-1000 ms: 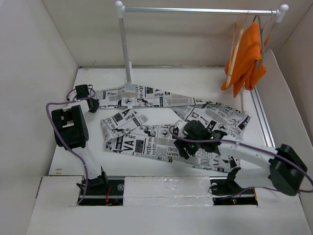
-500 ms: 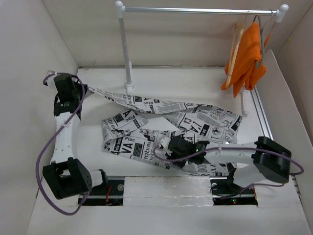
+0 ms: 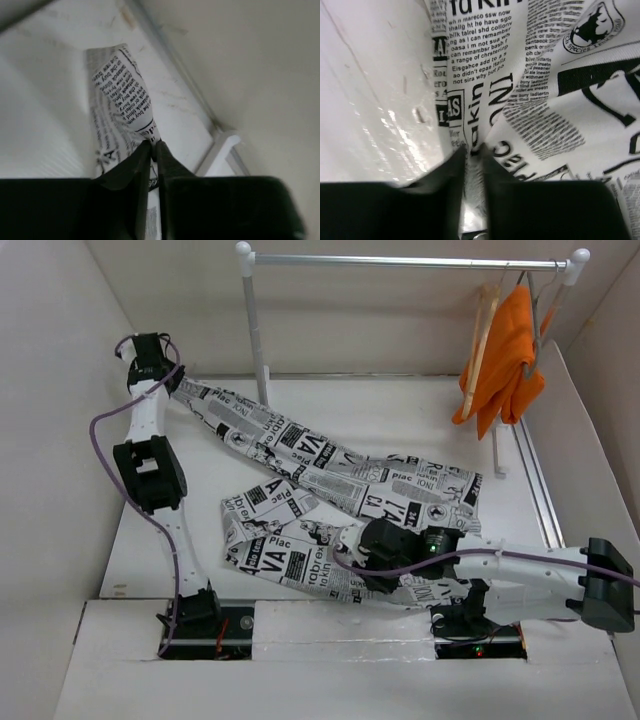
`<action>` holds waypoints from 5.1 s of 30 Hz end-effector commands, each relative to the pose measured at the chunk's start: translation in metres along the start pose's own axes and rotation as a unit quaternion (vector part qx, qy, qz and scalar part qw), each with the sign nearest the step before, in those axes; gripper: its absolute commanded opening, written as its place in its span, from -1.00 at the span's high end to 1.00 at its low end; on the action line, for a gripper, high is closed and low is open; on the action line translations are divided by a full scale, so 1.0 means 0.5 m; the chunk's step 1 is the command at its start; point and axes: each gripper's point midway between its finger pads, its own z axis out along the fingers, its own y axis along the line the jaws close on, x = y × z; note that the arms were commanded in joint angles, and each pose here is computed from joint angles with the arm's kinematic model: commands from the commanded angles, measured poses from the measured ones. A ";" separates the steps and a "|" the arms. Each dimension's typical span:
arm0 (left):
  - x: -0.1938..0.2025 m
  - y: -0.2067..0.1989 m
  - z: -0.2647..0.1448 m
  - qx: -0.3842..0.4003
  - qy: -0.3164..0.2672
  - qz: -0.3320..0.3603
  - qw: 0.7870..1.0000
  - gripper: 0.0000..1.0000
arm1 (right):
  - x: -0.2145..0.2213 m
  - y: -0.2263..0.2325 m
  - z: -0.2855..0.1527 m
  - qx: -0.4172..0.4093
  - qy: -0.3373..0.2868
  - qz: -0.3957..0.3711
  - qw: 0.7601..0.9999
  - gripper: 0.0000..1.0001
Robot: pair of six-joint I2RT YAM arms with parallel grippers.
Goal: Place the trousers on the hanger
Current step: Flatten out the trousers at the center of the board.
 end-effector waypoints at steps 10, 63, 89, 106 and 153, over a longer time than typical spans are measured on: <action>0.057 -0.024 -0.102 0.025 0.036 0.055 0.998 -0.29 | -0.113 -0.156 -0.166 0.174 -0.100 0.120 0.972 0.12; 0.772 0.139 -0.644 0.111 0.214 0.467 0.851 -0.17 | 0.221 -0.761 -0.538 0.425 -0.256 0.491 0.716 -0.39; 0.758 0.172 -0.481 -0.011 0.145 0.471 0.870 1.00 | 0.059 -0.357 -0.227 0.166 -0.298 0.335 0.878 0.29; 0.872 0.146 -0.461 0.012 0.205 0.503 0.839 0.26 | 0.049 -0.360 -0.222 0.165 -0.288 0.292 0.897 0.23; 0.430 0.415 -0.582 -0.200 0.042 -0.020 0.979 -0.60 | -0.169 -0.235 -0.065 0.016 -0.214 0.097 0.972 0.06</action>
